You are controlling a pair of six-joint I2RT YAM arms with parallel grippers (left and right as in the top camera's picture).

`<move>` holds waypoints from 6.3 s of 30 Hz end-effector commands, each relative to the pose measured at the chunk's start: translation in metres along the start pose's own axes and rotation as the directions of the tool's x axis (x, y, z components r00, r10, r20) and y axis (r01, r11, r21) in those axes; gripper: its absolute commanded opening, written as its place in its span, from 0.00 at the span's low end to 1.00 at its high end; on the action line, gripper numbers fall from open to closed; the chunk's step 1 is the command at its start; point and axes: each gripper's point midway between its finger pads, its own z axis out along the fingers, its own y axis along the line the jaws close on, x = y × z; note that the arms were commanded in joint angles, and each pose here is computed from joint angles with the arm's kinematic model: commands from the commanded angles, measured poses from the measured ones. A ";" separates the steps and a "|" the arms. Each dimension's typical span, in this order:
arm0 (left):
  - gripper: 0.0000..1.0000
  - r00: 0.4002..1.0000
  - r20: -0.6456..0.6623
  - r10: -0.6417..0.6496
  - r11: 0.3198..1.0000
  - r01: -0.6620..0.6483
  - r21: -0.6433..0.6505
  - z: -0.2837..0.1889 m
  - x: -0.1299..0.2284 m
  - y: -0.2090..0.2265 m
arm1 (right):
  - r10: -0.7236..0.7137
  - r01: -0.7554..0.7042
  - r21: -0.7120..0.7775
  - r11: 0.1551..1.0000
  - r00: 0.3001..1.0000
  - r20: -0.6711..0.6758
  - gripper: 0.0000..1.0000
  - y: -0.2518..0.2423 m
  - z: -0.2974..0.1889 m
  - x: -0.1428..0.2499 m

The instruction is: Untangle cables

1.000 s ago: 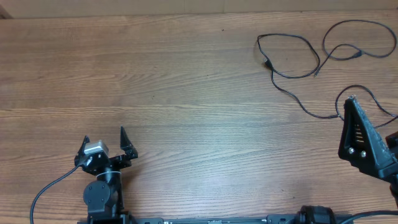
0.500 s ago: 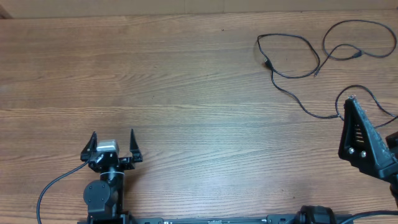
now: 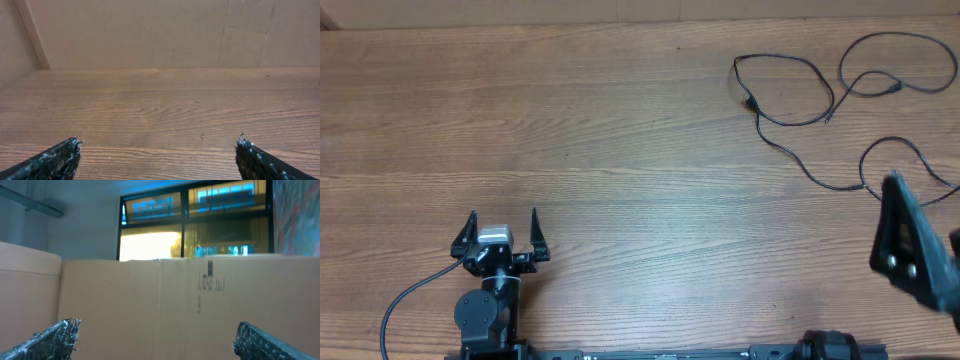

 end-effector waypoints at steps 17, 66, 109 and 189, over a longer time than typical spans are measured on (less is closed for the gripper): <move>0.99 1.000 0.006 0.016 1.000 -0.016 0.006 0.000 0.000 -0.001 | -0.130 0.154 -0.046 0.987 0.932 0.337 1.00 0.085 -0.156 -0.086; 0.99 1.000 0.006 0.016 1.000 -0.016 0.006 0.000 0.001 -0.001 | -0.069 0.075 -0.004 0.997 0.938 0.339 1.00 0.076 -0.177 -0.083; 0.99 1.000 0.006 0.016 1.000 -0.016 0.006 0.000 0.000 -0.001 | 0.365 -0.347 0.279 0.895 0.931 -0.014 1.00 -0.053 -0.087 0.227; 1.00 1.000 0.006 0.016 1.000 -0.016 0.006 0.000 0.000 -0.001 | 0.070 0.130 0.355 0.926 0.864 -0.499 1.00 -0.087 -0.139 0.403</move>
